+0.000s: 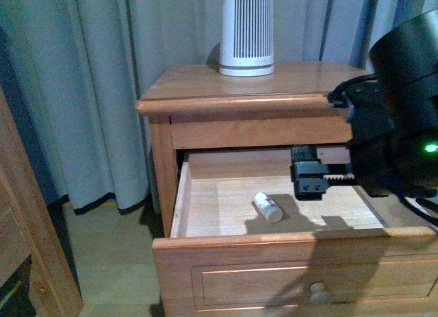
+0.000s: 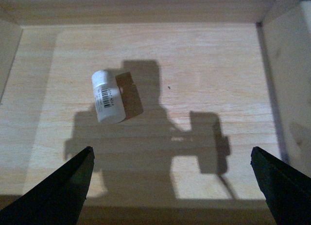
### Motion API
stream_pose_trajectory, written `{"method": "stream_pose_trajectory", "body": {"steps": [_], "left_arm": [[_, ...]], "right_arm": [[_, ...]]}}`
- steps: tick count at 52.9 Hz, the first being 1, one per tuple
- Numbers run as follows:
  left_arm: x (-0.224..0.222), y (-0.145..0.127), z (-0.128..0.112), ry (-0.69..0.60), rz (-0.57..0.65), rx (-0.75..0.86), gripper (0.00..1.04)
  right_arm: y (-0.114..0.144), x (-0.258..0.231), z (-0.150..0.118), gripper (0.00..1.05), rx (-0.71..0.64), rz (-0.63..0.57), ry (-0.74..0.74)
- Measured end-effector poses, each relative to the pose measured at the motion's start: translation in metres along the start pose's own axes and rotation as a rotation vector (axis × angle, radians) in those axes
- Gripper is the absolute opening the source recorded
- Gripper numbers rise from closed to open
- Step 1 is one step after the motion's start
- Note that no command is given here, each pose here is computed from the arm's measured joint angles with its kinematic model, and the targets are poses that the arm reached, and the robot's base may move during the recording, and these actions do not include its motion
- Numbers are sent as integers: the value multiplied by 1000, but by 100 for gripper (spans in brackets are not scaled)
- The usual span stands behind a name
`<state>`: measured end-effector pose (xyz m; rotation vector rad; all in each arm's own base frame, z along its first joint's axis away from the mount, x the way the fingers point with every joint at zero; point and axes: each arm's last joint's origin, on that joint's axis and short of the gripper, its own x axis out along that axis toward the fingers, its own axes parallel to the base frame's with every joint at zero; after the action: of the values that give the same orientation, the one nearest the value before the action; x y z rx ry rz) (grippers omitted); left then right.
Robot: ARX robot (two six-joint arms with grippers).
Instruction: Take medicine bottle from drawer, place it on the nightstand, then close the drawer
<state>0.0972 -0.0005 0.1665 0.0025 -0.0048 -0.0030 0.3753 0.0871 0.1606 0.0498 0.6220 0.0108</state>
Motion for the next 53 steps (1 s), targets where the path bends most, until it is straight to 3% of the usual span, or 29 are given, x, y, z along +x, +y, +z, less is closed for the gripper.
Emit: {"method": "stream_pose_trajectory", "body": {"steps": [17,53], "left_arm": [[0,0,0,0,0,0,98],[0,0,0,0,0,0,98]], "right_arm": [[27,73,-1,98,-27,19,62],[56,134,-12,98,-52,37,104]]}}
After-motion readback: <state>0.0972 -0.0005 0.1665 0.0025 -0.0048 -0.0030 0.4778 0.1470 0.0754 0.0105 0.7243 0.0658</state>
